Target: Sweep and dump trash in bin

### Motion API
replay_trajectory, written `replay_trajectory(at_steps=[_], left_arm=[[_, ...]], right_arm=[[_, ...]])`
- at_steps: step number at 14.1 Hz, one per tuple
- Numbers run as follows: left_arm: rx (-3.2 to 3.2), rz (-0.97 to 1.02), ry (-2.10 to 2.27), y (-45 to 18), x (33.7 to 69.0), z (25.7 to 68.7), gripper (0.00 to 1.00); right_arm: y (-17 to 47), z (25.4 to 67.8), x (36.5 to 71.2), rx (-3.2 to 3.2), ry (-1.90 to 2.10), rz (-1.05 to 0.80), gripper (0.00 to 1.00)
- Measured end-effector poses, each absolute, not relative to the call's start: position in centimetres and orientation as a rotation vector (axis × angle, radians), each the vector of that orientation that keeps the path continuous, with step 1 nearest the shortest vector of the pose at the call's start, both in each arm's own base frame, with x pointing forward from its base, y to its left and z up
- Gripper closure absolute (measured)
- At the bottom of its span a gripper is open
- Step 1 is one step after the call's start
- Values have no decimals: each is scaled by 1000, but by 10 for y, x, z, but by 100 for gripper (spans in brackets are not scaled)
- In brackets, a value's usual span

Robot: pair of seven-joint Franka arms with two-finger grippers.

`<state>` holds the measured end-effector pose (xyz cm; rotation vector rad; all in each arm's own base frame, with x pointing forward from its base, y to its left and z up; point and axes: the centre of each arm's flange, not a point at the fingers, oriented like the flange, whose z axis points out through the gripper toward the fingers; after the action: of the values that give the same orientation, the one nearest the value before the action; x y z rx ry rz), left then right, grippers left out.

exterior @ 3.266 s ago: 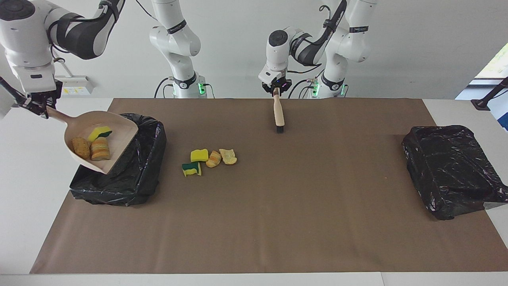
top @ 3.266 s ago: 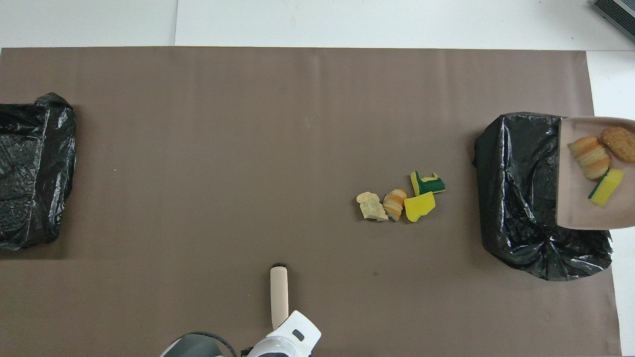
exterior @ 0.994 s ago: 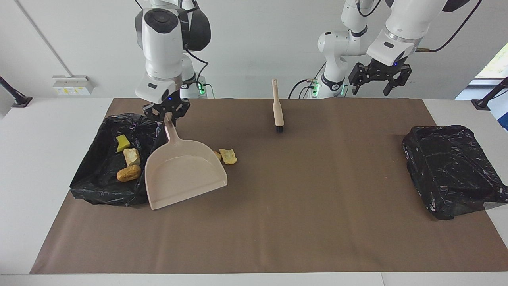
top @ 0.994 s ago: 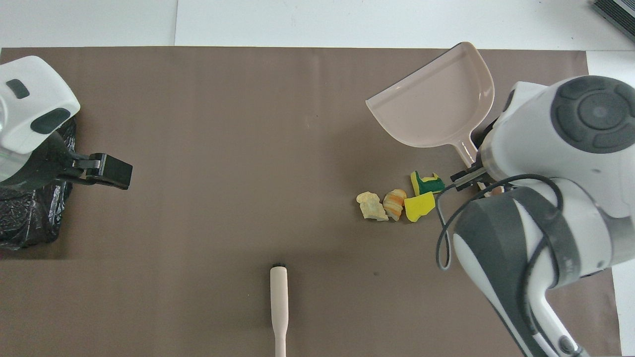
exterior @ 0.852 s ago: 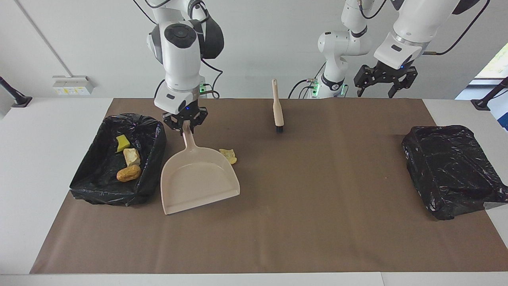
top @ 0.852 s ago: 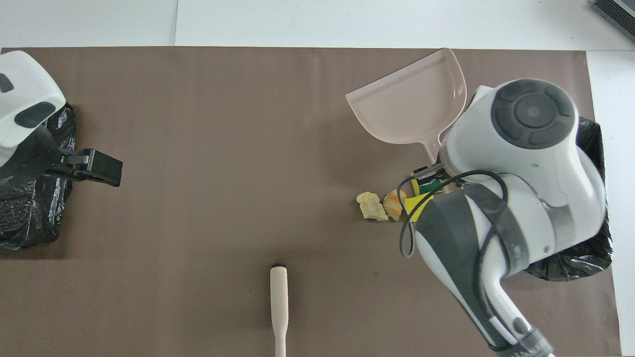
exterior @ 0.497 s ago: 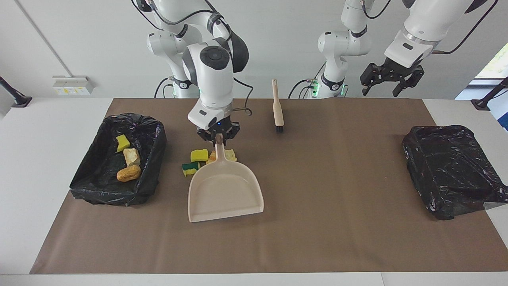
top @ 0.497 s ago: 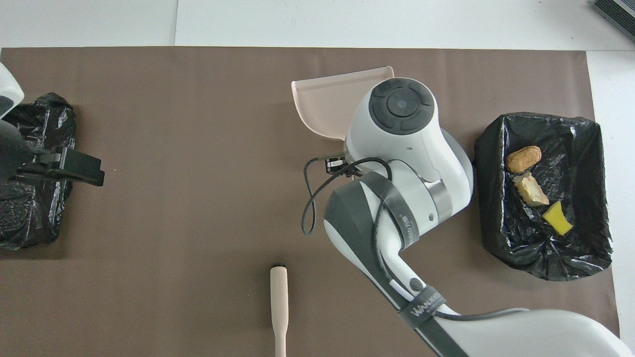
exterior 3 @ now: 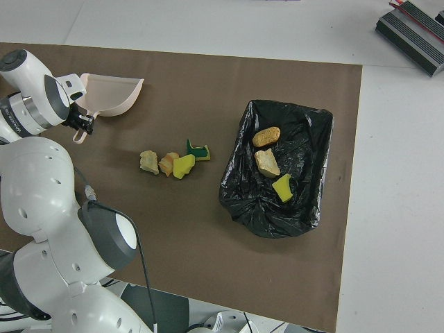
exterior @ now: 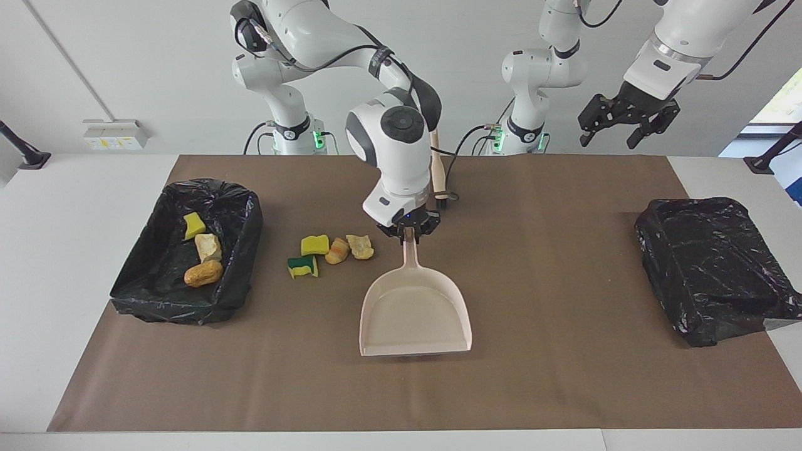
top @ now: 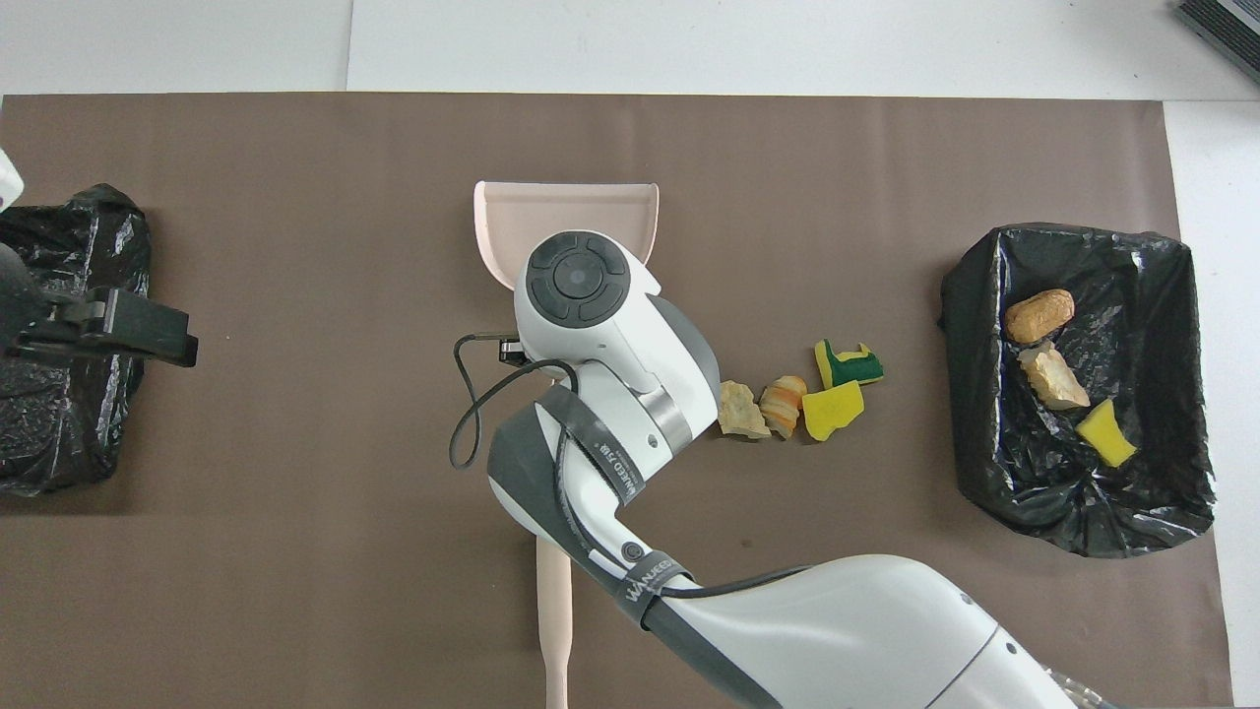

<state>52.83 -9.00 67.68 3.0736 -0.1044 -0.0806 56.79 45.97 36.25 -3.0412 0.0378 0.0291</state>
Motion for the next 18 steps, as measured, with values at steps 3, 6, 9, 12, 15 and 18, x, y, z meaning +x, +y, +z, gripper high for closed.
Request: replay_trajectory(at_steps=[3,6,9,12,15,18], left_arm=[[3074,-88,-110,-92,529,671,0],[3074,-101,-109,-93,528,661,0],[3073,-66,-108,-93,529,663,0],[3072,-52,-113,-95,528,664,0],[3071,-42,-136,-104,525,667,0],[3070,-22,-124,-104,525,669,0]], right_arm=[[484,353,552,-3027,80,20,68],[481,349,553,-3032,98,20,63],[478,351,555,-3039,100,15,30],[449,375,558,-3105,120,114,1],[412,424,555,-3152,65,194,0],[395,477,512,-3147,54,258,0]])
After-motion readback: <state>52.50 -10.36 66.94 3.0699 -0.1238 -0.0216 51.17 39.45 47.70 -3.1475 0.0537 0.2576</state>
